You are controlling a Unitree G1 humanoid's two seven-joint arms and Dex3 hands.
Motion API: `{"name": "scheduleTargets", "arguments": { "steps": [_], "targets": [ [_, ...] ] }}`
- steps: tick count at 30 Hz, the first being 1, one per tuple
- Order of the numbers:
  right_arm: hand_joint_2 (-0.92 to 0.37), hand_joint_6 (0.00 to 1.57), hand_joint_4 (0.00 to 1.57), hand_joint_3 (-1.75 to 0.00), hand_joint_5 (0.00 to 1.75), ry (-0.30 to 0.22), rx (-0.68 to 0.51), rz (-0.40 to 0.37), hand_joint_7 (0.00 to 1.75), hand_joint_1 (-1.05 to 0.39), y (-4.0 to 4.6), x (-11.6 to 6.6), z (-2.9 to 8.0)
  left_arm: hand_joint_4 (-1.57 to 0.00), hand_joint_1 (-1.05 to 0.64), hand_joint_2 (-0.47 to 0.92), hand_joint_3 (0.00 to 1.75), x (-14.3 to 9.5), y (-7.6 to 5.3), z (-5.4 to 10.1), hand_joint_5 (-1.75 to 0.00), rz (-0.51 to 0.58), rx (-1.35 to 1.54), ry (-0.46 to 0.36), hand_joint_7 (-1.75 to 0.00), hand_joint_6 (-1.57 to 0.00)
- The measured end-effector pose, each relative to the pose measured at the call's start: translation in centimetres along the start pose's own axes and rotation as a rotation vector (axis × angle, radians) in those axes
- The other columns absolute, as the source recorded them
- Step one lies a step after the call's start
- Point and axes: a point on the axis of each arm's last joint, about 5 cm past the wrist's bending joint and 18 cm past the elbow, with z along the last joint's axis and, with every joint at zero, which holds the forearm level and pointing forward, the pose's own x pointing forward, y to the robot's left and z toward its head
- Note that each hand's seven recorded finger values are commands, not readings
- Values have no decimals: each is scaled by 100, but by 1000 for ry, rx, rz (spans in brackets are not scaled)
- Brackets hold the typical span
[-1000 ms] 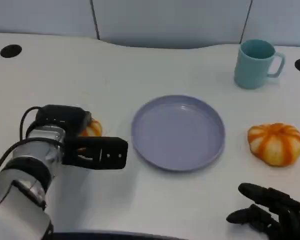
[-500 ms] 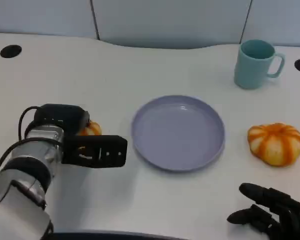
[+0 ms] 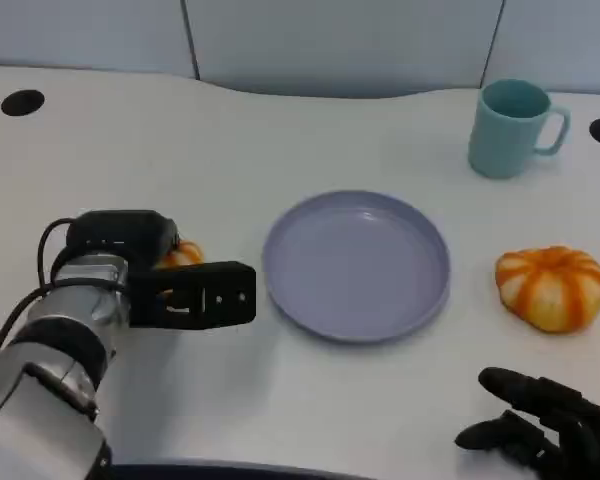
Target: Grasp the bread from the table and place it into the plate.
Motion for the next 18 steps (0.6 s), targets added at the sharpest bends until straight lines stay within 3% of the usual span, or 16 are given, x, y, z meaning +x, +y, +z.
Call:
{"name": "scheduleTargets", "arguments": {
  "steps": [4,8,9,10,11,12,15,18],
  "targets": [
    [-92,93,58,-29,101,1,-2,-3,0,-75,1,4,1,-62,-27,92,39,-14,-10,-67,-69,24,-82,-11,-1,-86],
    [-92,94,59,-30,102,0,-1,0,0,-74,0,18,2,-68,-25,92,31,-30,-10,-140,-70,45,-188,-24,-4,-92],
    [-92,94,59,-31,102,1,-2,0,0,-74,1,20,3,-67,-26,92,32,-32,-4,-158,-98,51,-214,-26,-20,-98],
    [-92,94,59,-31,102,1,-3,1,0,-74,2,22,3,-64,-27,92,32,-35,5,-178,-114,57,-227,-31,-50,-89],
    [-92,94,59,-31,102,1,-4,1,0,-74,2,22,3,-63,-27,92,32,-38,16,-198,-125,63,-233,-36,-77,-79],
    [-92,94,59,-32,102,0,-4,1,0,-74,1,23,3,-63,-28,92,30,-40,23,-211,-131,66,-233,-41,-93,-70],
    [-92,94,58,-31,101,0,-6,2,0,-75,1,28,5,-62,-28,92,29,-41,36,-216,-146,72,-233,-57,-118,-63],
    [-92,94,58,-30,100,-1,-5,3,0,-74,1,31,5,-60,-24,92,24,-45,57,-236,-143,82,-237,-77,-124,-57]
  ]
}}
